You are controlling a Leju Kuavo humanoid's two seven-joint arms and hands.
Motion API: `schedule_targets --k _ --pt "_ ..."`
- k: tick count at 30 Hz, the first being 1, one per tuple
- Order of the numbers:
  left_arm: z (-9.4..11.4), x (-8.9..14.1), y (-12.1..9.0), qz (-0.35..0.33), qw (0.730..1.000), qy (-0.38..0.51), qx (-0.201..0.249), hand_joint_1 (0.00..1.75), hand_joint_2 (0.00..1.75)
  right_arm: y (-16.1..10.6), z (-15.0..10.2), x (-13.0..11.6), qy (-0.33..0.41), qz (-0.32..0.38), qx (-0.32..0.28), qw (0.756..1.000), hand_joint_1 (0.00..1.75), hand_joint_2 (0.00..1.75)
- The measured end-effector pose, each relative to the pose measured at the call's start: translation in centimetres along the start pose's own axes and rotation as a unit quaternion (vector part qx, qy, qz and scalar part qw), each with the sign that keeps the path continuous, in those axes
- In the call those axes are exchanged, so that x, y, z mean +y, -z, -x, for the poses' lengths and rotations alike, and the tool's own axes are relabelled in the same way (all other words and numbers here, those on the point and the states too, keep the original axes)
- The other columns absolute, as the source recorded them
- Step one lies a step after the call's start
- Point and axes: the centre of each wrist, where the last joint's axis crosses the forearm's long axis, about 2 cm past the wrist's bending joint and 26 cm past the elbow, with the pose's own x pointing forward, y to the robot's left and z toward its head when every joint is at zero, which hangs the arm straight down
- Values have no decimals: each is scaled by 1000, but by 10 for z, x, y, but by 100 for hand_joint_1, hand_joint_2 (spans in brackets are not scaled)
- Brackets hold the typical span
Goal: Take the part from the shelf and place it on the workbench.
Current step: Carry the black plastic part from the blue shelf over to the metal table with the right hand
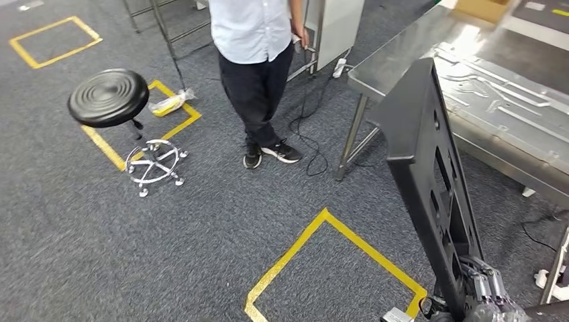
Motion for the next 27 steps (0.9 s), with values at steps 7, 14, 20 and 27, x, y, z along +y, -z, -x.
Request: schedule_targets --k 7,14,20,27 --pt "0 0 0 1 1000 1 -1 0 175 0 0 0 0 0 0 1000 175 175" --pt "1 -1 -1 2 1000 0 0 0 175 -1 0 0 -2 -2 -1 1000 175 175" --pt "0 -2 -1 2 1000 0 -1 0 175 -1 0 -1 -4 -4 -2 1000 175 175" --pt "-3 -3 0 3 1000 -2 -3 0 175 -1 0 -1 -6 -5 -4 1000 175 175"
